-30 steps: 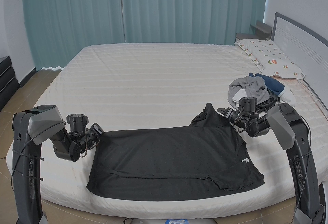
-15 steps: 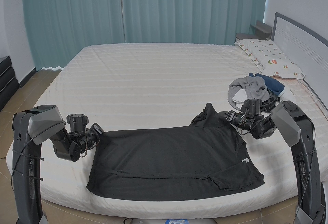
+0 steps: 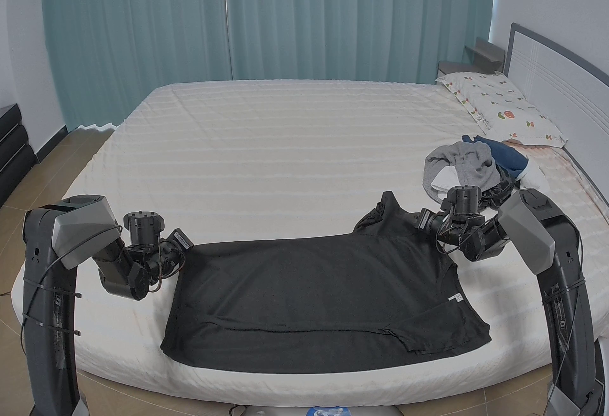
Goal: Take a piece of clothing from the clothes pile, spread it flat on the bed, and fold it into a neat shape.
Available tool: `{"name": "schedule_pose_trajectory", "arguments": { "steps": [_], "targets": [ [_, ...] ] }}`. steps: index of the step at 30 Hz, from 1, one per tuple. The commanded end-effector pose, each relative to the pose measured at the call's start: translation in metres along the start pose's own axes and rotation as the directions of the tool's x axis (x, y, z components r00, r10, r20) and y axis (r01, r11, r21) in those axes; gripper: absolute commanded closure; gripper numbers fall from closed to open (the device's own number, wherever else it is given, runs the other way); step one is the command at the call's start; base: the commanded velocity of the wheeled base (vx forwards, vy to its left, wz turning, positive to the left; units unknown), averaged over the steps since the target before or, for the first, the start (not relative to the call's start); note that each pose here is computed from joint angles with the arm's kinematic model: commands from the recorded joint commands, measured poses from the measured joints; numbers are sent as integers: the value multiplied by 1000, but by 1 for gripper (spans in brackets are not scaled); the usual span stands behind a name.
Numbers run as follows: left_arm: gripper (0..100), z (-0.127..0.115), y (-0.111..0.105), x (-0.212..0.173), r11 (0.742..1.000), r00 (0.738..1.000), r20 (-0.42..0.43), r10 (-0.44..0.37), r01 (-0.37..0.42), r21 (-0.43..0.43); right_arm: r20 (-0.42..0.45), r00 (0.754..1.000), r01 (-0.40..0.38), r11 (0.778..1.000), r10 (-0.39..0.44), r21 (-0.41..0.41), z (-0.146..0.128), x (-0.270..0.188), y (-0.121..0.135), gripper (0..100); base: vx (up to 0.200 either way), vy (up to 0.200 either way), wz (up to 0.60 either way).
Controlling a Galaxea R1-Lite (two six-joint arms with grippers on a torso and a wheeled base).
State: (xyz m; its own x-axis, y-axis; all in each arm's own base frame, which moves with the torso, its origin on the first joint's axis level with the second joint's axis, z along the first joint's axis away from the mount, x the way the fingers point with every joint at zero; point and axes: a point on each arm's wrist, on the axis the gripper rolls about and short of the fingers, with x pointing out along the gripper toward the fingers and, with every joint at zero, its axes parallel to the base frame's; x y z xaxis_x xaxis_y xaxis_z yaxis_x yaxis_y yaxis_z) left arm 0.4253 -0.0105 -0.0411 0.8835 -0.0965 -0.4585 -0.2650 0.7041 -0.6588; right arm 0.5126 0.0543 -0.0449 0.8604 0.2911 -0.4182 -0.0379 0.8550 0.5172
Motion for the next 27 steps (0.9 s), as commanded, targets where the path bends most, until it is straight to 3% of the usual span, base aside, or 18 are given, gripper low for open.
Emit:
{"name": "schedule_pose_trajectory", "arguments": {
  "steps": [1, 10, 15, 27],
  "targets": [
    [100, -1, 0, 0, 1000, 1000, -1, 0, 0, 0, 3, 1000, 1, 1000, -1, 2, 1, 0, -1, 100, 0, 0, 0],
    [100, 1, 0, 0, 1000, 1000, -2, -8, 8, -2, 14, 1000, 7, 1000, -8, 17, 8, -7, -3, 100, 0, 0, 0],
    [100, 10, -9, -5, 1000, 999, 24, -27, 27, -2, 71, 997, -14, 1000, 13, 27, 31, -20, 8, 100, 0, 0, 0],
    [100, 19, -12, -15, 1000, 999, 47, -25, 25, -6, 119, 993, -18, 999, 13, 38, 37, -39, 0, 100, 0, 0, 0]
  ]
}}
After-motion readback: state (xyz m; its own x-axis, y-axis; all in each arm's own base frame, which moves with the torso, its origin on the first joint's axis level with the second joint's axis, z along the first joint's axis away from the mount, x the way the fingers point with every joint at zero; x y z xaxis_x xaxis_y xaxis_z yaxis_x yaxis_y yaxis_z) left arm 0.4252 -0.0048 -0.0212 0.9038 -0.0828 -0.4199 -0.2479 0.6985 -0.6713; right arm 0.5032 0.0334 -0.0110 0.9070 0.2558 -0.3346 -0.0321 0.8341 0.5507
